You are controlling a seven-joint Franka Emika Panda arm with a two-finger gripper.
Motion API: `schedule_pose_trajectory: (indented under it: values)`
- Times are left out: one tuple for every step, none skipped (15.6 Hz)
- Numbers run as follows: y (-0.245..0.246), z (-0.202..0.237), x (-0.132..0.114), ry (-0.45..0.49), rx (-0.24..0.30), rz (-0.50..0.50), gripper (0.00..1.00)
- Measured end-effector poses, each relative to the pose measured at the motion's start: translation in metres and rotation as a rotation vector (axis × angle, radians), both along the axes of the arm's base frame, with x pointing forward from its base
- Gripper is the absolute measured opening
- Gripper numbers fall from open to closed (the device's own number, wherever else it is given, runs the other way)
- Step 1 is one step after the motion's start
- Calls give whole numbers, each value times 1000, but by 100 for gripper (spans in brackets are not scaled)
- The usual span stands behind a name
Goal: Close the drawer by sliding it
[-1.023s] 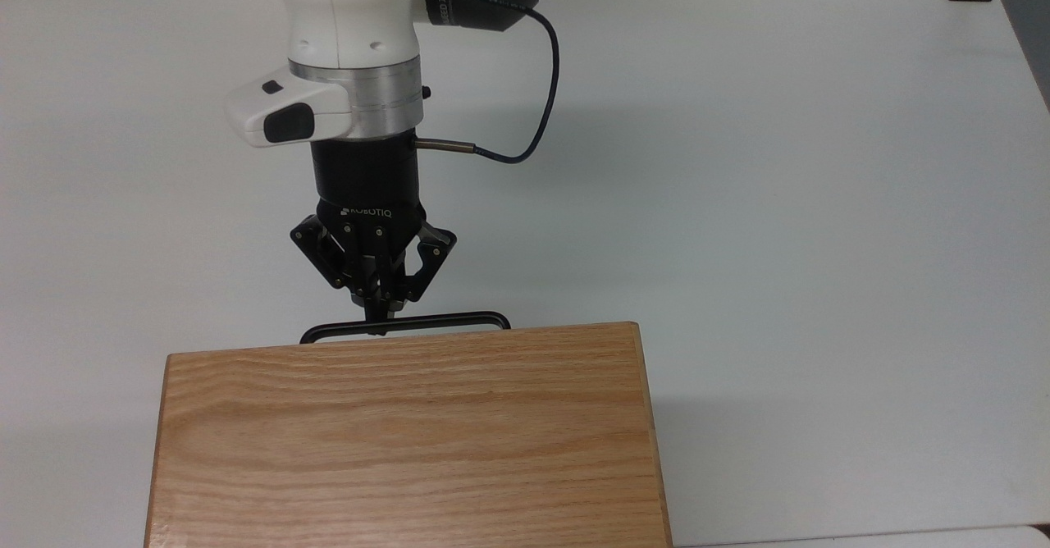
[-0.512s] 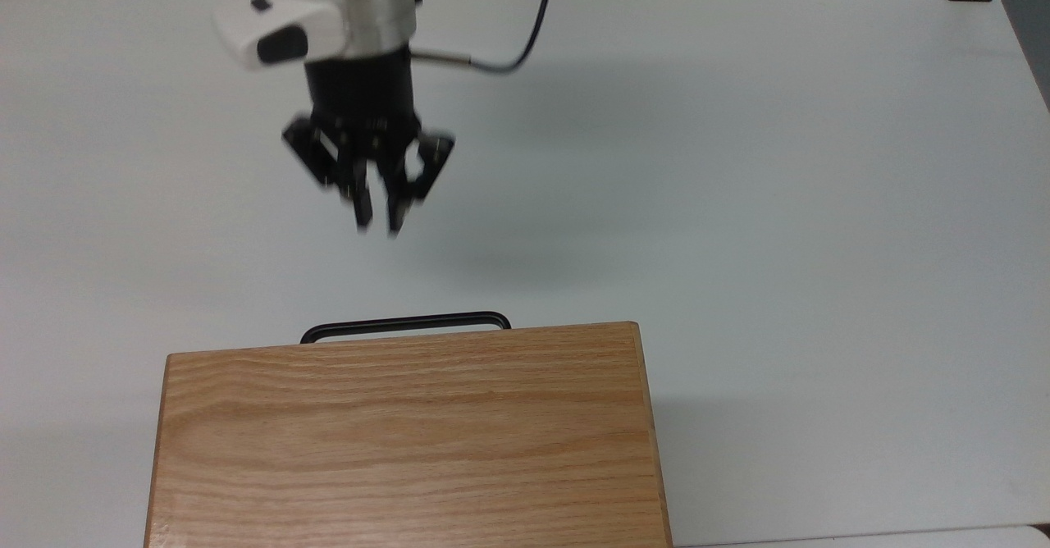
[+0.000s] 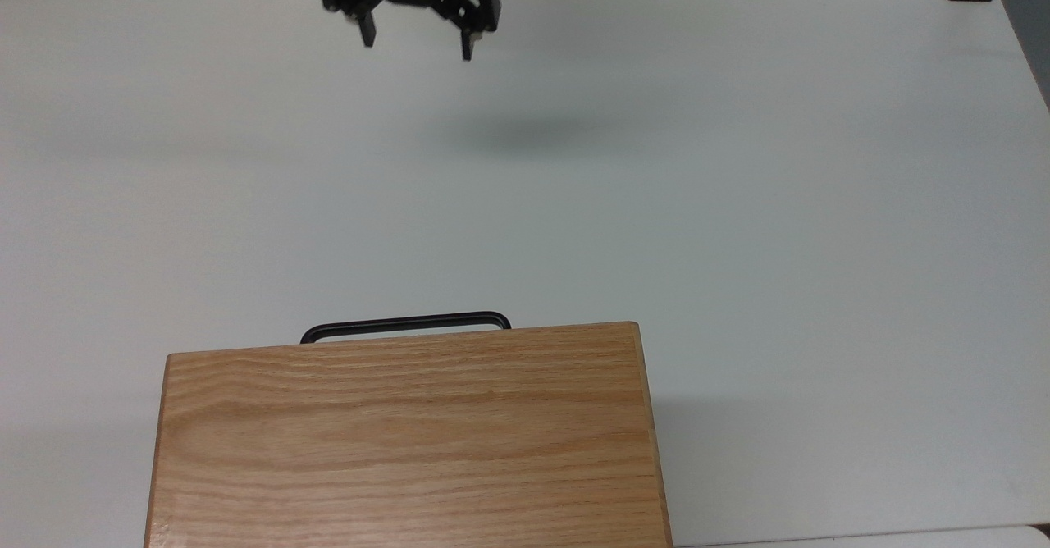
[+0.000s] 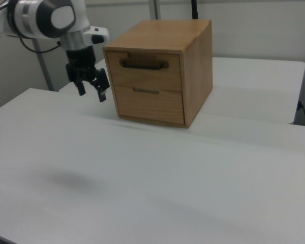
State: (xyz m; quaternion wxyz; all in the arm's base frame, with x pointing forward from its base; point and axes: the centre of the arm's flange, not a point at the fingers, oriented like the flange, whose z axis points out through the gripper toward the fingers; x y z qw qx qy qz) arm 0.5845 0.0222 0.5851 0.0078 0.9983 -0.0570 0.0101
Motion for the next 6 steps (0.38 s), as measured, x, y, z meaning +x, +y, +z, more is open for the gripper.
schedule_pose_trajectory:
  values:
    - [4, 1, -7, 2, -5, 8, 100]
    - [4, 3, -12, 1, -7, 11, 100]
    - [3, 6, -16, -2, -8, 9, 100]
    - [0, 9, -18, -6, -8, 5, 100]
    - [-2, 11, -20, -11, -7, 1, 100]
    - [-4, 13, -20, -13, -7, -2, 100]
